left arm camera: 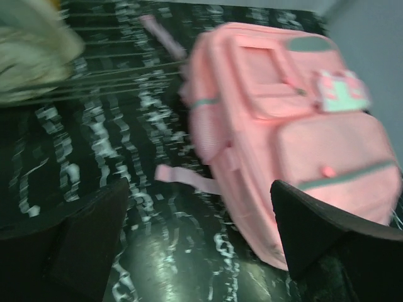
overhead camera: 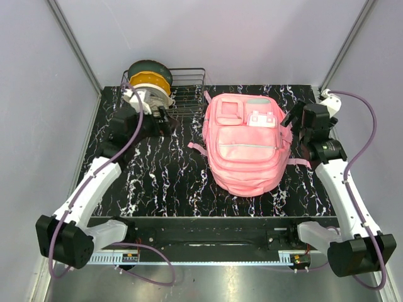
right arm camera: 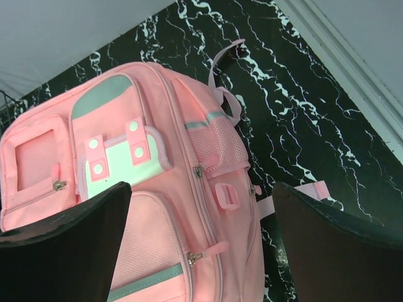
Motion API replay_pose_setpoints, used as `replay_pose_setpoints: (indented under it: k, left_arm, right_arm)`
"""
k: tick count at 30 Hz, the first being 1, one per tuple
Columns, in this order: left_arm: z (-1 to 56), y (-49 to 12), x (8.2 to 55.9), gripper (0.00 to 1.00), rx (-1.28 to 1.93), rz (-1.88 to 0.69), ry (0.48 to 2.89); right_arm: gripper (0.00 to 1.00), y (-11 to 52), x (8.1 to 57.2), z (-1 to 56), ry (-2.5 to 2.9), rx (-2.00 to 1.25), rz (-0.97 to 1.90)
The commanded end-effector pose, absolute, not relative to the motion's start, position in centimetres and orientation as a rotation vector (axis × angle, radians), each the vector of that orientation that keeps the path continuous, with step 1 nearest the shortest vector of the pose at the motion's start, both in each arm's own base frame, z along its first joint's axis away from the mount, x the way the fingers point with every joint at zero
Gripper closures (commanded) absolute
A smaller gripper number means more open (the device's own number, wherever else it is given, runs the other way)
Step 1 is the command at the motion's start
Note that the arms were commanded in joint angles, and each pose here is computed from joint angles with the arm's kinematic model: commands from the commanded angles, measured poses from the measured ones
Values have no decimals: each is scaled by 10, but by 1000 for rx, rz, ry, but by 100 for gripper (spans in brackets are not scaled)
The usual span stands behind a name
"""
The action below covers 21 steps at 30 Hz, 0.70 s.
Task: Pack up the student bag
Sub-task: Reset both arms
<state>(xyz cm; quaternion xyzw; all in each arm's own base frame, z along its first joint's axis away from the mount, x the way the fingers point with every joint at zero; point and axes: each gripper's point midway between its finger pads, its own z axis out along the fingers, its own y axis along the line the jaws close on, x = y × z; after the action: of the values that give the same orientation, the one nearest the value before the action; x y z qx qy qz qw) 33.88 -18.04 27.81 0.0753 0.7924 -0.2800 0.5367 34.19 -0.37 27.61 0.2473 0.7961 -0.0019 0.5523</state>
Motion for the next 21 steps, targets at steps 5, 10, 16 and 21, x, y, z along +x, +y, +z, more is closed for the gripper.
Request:
replay_pose_setpoints:
  k: [5,10,16,21]
  left_arm:
    - [246,-103,351,1,-194,-391,1993]
    - [241,-75,343,1,-286,-240,2006]
    - [241,-70,338,1,-259,-214,1975]
    - [228,-68,339,1,-260,-196,1999]
  right_arm:
    - [0,3,362,262,1949,518,3]
    - [0,2,374,248,2025,540,65]
    - [0,-39,380,226,2047,683,287]
    - [0,-54,374,228,1964,597,170]
